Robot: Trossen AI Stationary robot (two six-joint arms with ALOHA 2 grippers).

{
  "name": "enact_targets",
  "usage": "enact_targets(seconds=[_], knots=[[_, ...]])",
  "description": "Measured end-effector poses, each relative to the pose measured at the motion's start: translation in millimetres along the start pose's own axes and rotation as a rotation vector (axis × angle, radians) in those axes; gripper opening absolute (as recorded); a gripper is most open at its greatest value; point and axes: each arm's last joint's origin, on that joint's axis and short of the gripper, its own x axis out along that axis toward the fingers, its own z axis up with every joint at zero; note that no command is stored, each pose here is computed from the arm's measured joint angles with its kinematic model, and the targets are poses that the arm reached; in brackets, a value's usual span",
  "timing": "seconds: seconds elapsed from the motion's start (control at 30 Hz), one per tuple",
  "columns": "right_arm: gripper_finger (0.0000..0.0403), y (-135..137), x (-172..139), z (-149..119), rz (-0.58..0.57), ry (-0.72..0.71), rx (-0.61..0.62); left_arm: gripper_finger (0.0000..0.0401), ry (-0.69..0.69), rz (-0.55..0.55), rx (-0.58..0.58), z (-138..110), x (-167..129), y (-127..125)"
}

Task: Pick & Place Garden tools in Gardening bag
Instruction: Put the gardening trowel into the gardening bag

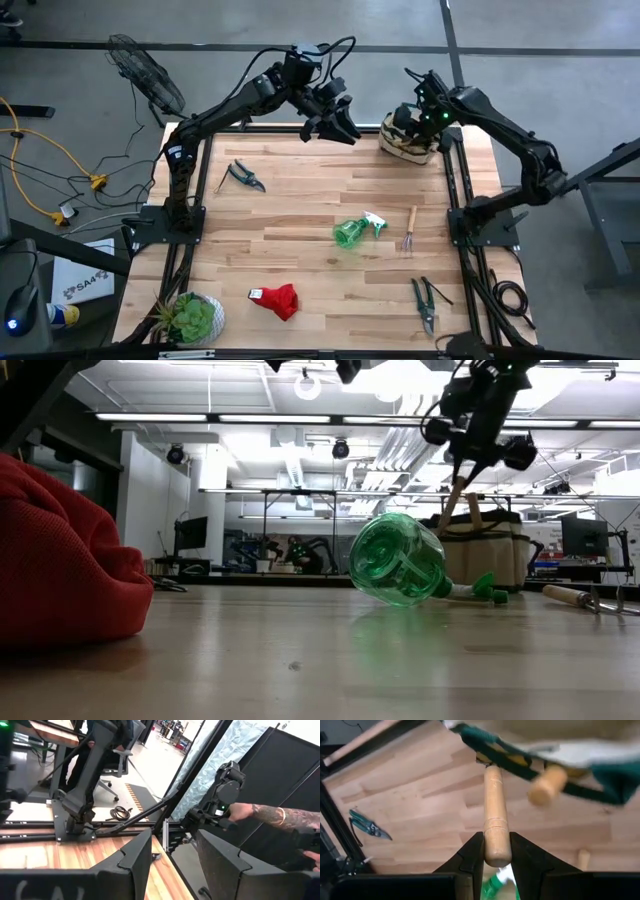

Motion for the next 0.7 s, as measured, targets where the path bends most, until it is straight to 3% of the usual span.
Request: enact_targets(seconds=[0.27,0.7], knots=[[0.0074,12.5,11.5,17.0,0.08,-0.08,-0.047,0.0154,0.02,-0.011,-0.031,-3.2,0.0,0.1],[0.009,16.8,14.9,12.6,0.064,-0.106,-0.106,0.0154,0.023,-0.009,-0.034,-3.9,0.0,0.3]])
